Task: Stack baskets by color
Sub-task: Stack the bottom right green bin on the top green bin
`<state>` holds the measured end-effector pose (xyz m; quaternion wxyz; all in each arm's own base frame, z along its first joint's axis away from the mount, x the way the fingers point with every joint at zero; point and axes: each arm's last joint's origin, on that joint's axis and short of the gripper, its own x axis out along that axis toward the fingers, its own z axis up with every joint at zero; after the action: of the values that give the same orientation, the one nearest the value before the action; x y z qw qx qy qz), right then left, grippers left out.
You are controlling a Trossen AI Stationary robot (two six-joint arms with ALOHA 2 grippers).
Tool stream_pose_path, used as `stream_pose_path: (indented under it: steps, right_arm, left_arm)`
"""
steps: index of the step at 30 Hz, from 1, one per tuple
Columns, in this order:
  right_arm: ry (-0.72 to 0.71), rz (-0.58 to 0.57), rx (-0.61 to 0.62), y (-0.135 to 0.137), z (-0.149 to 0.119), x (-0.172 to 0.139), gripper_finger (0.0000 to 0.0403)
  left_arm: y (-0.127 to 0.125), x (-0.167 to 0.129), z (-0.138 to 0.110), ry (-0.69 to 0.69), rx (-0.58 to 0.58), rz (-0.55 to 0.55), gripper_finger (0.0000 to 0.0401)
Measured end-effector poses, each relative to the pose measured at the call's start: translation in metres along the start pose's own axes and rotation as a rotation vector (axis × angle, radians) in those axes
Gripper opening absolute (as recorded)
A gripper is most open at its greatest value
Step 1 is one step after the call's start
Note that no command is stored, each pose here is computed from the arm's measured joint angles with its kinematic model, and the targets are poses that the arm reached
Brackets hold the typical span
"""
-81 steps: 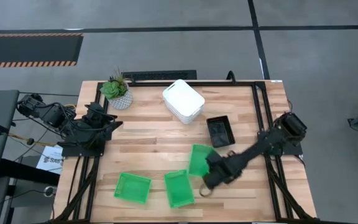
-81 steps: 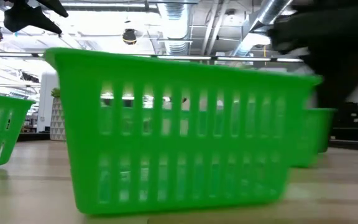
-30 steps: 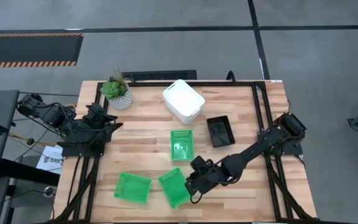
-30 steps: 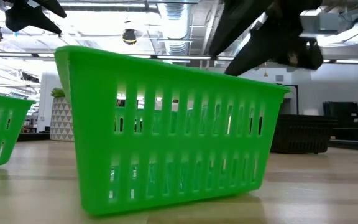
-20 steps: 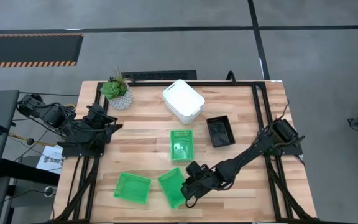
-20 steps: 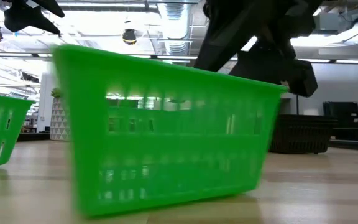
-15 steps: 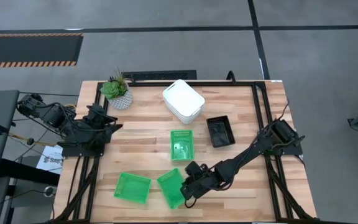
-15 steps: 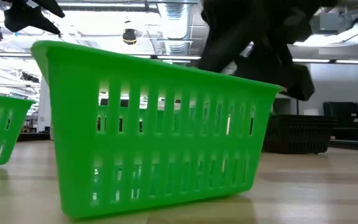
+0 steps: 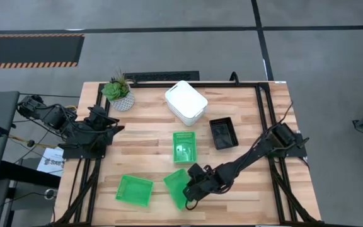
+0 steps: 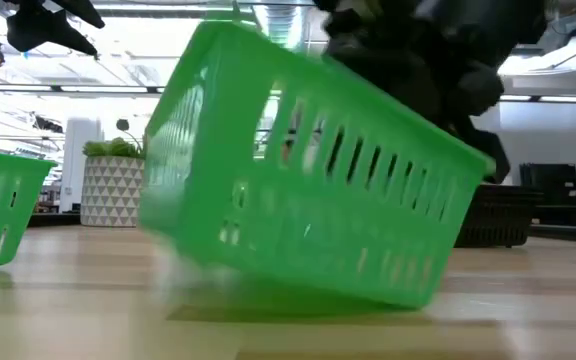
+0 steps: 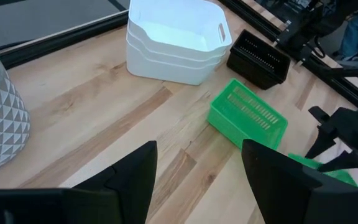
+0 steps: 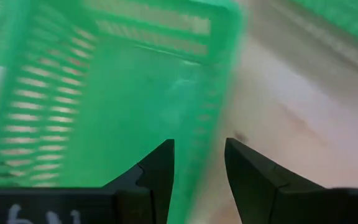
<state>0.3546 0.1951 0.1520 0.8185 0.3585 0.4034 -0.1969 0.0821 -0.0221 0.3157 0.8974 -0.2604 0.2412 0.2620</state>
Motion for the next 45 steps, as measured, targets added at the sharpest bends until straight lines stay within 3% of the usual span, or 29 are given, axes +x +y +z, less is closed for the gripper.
stream_pose_path:
  steps: [7, 17, 22, 27, 31, 35, 45]
  right_arm:
    - [0.020, 0.006, 0.004, 0.003, 0.000, 0.007, 0.0155]
    - [0.024, -0.013, -0.002, 0.001, 0.000, 0.005, 0.0073]
    - [0.023, -0.010, -0.002, 0.004, 0.001, 0.004, 0.0013]
    - [0.009, 0.033, -0.010, 0.018, 0.008, -0.003, 0.0010]
    - [-0.070, 0.083, -0.060, 0.037, 0.021, -0.018, 0.0009]
    - [-0.180, 0.060, -0.083, 0.048, 0.038, -0.048, 0.0006]
    - [-0.528, -0.182, 0.019, 0.020, 0.062, -0.130, 0.0005]
  left_arm:
    - [0.000, 0.000, 0.000, 0.000, -0.007, 0.000, 0.0224]
    - [0.000, 0.000, 0.000, -0.001, -0.007, 0.001, 0.0224]
    - [0.000, 0.000, 0.000, -0.001, -0.007, 0.001, 0.0224]
    - [0.000, 0.000, 0.000, -0.007, -0.007, 0.004, 0.0224]
    - [0.000, 0.000, 0.000, -0.007, -0.007, 0.004, 0.0224]
    - [0.000, 0.000, 0.000, -0.008, -0.009, 0.004, 0.0224]
    - [0.000, 0.000, 0.000, -0.008, -0.014, 0.004, 0.0224]
